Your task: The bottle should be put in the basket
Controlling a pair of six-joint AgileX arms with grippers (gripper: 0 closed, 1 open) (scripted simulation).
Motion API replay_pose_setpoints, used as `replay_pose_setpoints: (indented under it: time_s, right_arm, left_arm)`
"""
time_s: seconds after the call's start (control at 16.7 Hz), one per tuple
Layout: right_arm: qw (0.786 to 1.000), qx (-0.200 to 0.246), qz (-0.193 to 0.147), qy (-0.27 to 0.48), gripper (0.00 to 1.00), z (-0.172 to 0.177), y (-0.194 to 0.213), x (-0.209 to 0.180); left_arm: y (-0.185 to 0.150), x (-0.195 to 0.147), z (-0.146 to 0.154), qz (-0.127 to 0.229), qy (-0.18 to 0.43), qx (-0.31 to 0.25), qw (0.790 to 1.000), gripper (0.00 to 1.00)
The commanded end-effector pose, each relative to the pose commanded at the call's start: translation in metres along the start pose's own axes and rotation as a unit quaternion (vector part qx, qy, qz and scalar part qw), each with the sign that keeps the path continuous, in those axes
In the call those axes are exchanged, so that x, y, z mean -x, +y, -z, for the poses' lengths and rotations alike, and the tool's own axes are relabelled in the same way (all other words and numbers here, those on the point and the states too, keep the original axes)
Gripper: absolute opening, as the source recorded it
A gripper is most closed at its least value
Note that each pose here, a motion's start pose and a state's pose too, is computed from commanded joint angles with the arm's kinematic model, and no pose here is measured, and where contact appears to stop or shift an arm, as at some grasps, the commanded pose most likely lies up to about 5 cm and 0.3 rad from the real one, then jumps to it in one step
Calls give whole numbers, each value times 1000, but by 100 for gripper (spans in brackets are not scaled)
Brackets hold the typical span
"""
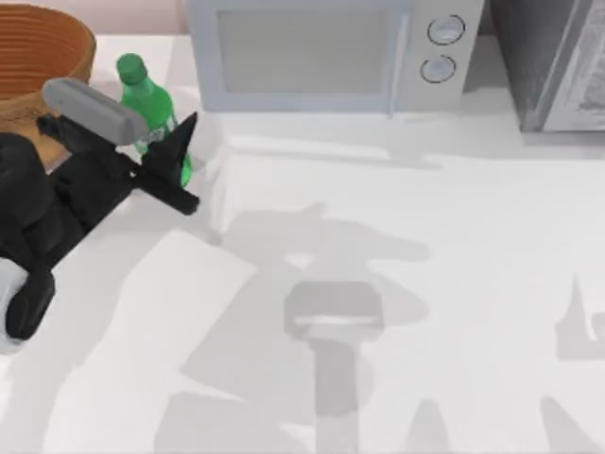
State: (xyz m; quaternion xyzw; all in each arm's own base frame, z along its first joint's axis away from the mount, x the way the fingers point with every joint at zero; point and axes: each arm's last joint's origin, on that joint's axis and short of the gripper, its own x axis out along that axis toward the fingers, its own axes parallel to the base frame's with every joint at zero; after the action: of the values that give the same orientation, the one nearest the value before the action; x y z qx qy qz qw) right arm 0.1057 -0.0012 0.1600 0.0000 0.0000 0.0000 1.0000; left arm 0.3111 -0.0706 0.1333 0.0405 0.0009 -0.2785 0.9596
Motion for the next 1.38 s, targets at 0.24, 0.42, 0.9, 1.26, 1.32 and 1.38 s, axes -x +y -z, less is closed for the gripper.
replay_pose_setpoints:
  time_s: [0.24,0.42,0.9,1.26,1.32,1.38]
  right_arm:
    - [1000,0,0,0,100,0,0,0]
    - [1000,0,0,0,100,0,0,0]
    - [1000,0,0,0,100,0,0,0]
    - [1000,0,0,0,100,0,0,0]
    - [1000,0,0,0,100,0,0,0]
    - [1000,0,0,0,100,0,0,0]
  left_arm:
    - [61,-24,-66,-99,-13,4,995,0]
    - [106,-20,-109,-165,17,22,986,0]
    - [174,22,-171,-263,90,62,958,0]
    - [175,23,-171,-265,96,64,957,0]
    - [176,22,-170,-265,95,63,957,0]
    - [179,20,-169,-268,92,62,957,0]
